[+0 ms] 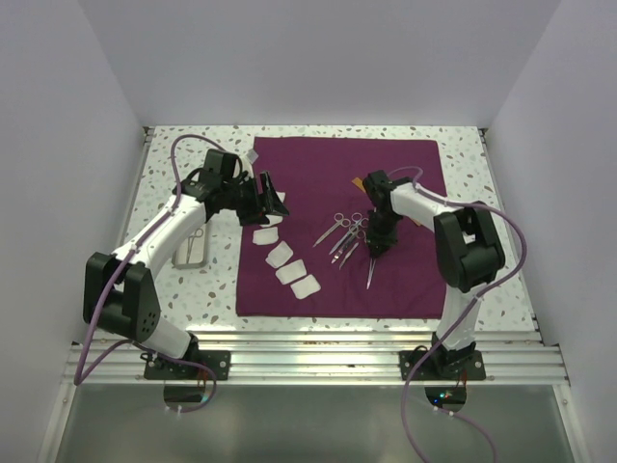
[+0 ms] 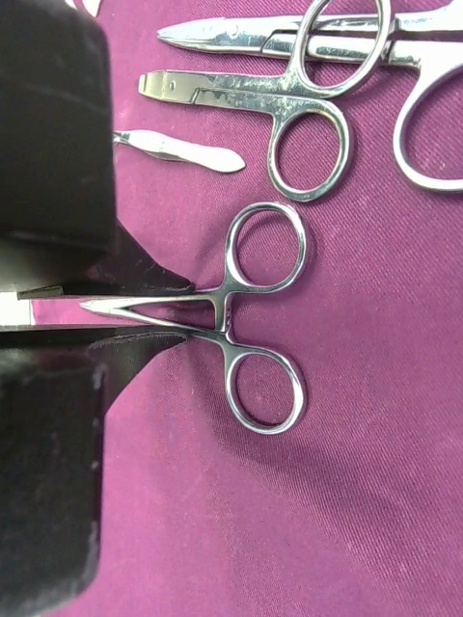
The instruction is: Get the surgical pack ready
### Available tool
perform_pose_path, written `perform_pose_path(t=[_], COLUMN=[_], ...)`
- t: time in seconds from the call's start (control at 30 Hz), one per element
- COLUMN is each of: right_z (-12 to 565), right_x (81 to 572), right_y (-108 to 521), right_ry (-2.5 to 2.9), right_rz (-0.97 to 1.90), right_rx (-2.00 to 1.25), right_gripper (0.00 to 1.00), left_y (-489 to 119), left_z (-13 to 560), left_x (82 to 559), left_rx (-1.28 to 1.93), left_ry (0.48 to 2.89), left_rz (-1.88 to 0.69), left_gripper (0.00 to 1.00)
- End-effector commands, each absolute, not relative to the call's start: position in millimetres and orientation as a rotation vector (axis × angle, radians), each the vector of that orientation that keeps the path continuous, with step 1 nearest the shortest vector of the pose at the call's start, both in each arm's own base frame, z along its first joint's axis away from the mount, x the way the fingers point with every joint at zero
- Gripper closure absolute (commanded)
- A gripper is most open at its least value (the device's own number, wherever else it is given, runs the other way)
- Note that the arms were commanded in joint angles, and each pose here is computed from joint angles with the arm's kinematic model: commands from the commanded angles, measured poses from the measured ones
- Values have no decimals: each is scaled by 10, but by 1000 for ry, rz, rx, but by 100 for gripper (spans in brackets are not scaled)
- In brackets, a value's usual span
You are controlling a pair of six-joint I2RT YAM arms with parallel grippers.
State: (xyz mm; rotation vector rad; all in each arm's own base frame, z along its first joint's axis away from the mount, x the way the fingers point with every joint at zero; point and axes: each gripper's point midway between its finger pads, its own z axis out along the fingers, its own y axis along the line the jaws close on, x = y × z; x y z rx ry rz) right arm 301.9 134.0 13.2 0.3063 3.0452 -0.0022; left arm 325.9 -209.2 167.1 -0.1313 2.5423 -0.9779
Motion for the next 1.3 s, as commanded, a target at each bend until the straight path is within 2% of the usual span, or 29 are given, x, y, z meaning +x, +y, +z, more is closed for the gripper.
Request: perform_pose_path(t=[0.0,0.27,0.77,1.1,1.27], right_z=[9,547,630,1162,1515], right_x=[2951,3116,3055,2962,2799], right_y=[1210,1130,1298,2081,2480], right_ry=[3060,2961,2925,2763,2667], right_rz=[-57,-80,121,623,730], right_rx=[332,188,61,-263,-360], right_gripper=[100,100,100,100,100], left_y=[-2105,-2165,-2332,-2830,-3058], left_z=[1727,1852,1946,2054,1975], left_x=[3245,3312,3299,3264,3224], left_rx=[-95,-101,-80,-53,-41], left_ry=[2519,2489,2479,2431,2461], left_rz=[-999,-1037,-1094,-1335,-1376], left_gripper=[29,29,27,23,25])
